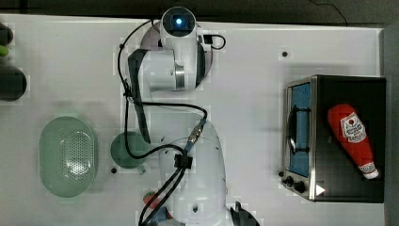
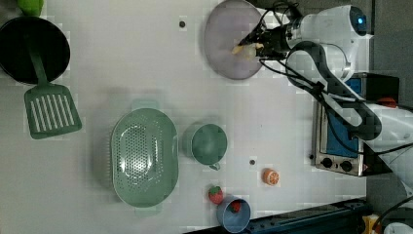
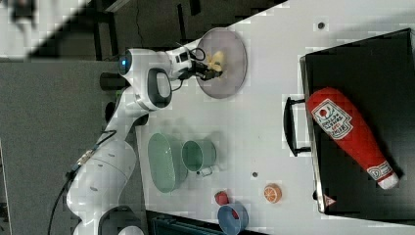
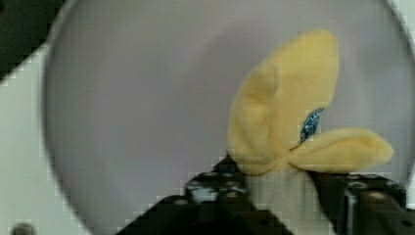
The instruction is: Pick banana from table and place on plate.
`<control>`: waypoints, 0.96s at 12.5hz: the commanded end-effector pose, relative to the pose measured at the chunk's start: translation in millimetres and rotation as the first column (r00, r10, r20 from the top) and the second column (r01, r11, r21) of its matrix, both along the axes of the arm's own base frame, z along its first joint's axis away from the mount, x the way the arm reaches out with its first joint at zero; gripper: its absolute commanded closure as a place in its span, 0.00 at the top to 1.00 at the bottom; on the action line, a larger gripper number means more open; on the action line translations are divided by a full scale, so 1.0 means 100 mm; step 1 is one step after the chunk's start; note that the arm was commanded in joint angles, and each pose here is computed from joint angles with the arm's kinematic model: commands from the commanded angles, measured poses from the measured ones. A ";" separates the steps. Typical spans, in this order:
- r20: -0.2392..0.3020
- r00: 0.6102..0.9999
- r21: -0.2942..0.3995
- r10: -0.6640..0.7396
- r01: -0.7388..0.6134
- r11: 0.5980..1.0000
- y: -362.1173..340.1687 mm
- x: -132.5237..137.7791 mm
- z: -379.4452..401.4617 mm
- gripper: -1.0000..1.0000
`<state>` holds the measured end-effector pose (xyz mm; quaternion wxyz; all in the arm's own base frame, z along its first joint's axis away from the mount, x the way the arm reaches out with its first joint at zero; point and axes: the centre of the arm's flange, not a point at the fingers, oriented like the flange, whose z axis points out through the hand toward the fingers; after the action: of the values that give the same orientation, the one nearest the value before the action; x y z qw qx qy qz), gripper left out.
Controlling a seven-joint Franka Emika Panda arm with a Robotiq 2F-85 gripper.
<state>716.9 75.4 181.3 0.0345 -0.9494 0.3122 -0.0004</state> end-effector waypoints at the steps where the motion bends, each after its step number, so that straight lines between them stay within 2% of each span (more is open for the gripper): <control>1: 0.132 0.991 0.011 -0.007 0.006 1.000 -0.02 0.26 0.79 0.72; 3: 0.128 0.992 0.011 -0.006 0.005 1.000 -0.01 0.25 0.79 0.94; 4: 0.125 0.992 0.010 -0.005 0.004 1.000 -0.01 0.25 0.80 1.00; 7: 0.158 0.987 0.006 -0.009 0.008 1.000 -0.06 0.23 1.26 1.00; 8: 0.129 0.992 -0.003 -0.010 0.011 1.000 -0.11 0.15 1.46 1.00; 10: 0.038 0.999 -0.028 -0.024 0.025 0.999 -0.28 -0.13 1.85 1.00; 12: 0.002 0.999 -0.046 -0.048 0.048 0.998 -0.47 -0.44 2.29 1.00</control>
<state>678.2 62.6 372.8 0.0042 -0.9498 0.3124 0.0140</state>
